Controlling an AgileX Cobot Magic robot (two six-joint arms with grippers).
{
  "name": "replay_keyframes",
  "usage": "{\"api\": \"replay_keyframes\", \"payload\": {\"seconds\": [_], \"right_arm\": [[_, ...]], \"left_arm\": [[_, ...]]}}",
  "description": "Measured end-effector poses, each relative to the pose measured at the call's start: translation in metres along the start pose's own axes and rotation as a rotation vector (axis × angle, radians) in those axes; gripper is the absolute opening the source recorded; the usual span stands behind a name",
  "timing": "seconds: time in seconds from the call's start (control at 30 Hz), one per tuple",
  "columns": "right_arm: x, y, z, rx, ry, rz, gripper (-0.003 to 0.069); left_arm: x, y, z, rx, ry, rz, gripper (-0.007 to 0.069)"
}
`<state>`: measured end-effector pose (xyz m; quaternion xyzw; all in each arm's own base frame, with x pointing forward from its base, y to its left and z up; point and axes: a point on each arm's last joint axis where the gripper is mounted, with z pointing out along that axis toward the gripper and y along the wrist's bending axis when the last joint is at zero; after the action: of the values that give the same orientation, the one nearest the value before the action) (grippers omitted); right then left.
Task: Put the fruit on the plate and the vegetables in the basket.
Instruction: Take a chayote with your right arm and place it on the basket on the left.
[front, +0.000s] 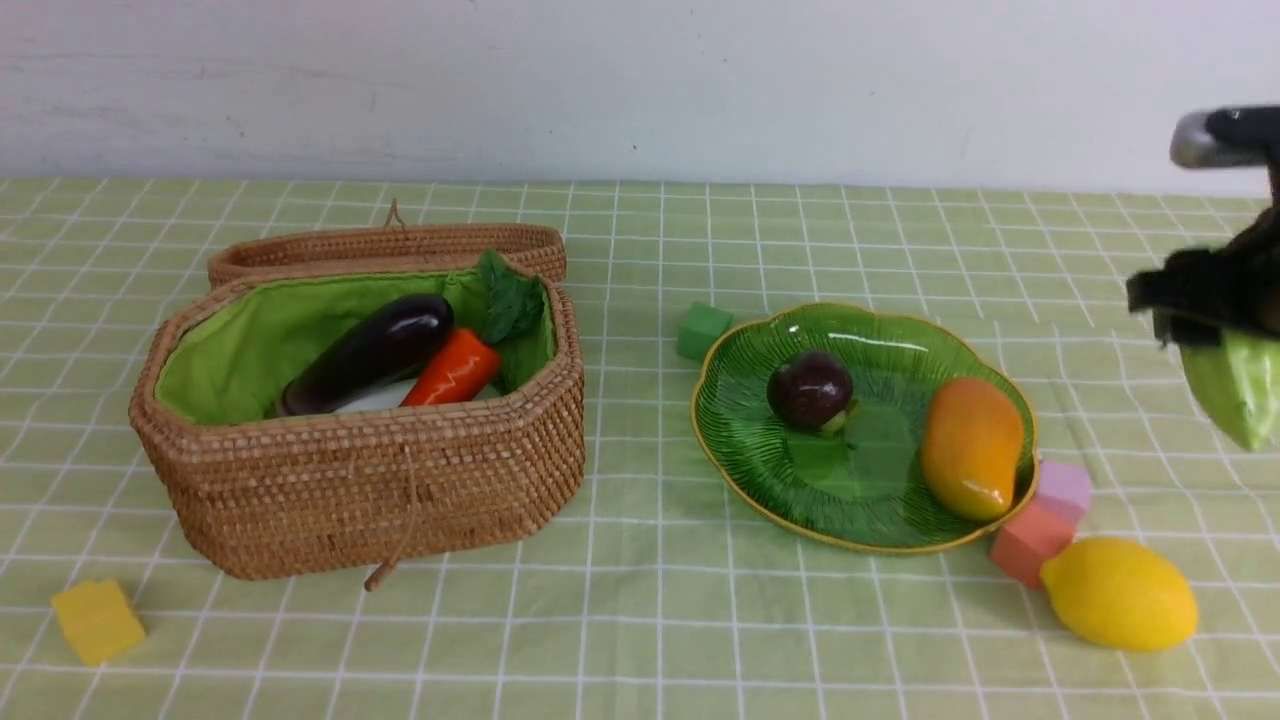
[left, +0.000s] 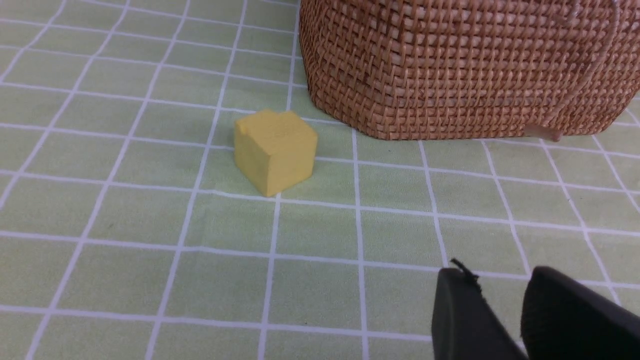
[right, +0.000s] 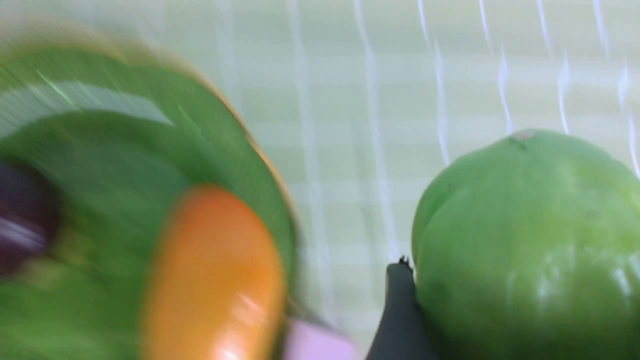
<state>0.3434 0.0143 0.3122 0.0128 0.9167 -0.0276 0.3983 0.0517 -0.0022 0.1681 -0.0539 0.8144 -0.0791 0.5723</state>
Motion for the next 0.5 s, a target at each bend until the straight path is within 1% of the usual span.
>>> {"api": "replay_keyframes", "payload": {"seconds": [0.03, 0.1, 0.17, 0.2, 0.27, 0.3, 0.33, 0.4, 0.5], "right_arm": [[-0.005, 0.007, -0.007, -0.028, -0.049, -0.012, 0.0464], [-0.016, 0.032, -0.024, -0.111, -0.144, -0.084, 0.0464], [-0.028, 0.070, -0.042, -0.219, -0.229, -0.182, 0.0464], [-0.029, 0.082, -0.046, -0.251, -0.245, -0.208, 0.0464], [-0.042, 0.132, -0.063, -0.383, -0.320, -0.299, 0.0464], [-0.043, 0.141, -0.063, -0.403, -0.324, -0.312, 0.0464], [-0.051, 0.172, -0.072, -0.482, -0.363, -0.346, 0.0464], [-0.057, 0.210, -0.075, -0.570, -0.389, -0.377, 0.0464], [-0.058, 0.256, -0.072, -0.671, -0.395, -0.420, 0.0464]], "left_arm": [[0.000, 0.000, 0.000, 0.000, 0.000, 0.000, 0.0186], [0.000, 0.000, 0.000, 0.000, 0.000, 0.000, 0.0187], [0.000, 0.000, 0.000, 0.000, 0.000, 0.000, 0.0188], [0.000, 0.000, 0.000, 0.000, 0.000, 0.000, 0.0188], [0.000, 0.000, 0.000, 0.000, 0.000, 0.000, 0.0190], [0.000, 0.000, 0.000, 0.000, 0.000, 0.000, 0.0190], [0.000, 0.000, 0.000, 0.000, 0.000, 0.000, 0.0190], [0.000, 0.000, 0.000, 0.000, 0.000, 0.000, 0.0190], [0.000, 0.000, 0.000, 0.000, 0.000, 0.000, 0.0191]]}}
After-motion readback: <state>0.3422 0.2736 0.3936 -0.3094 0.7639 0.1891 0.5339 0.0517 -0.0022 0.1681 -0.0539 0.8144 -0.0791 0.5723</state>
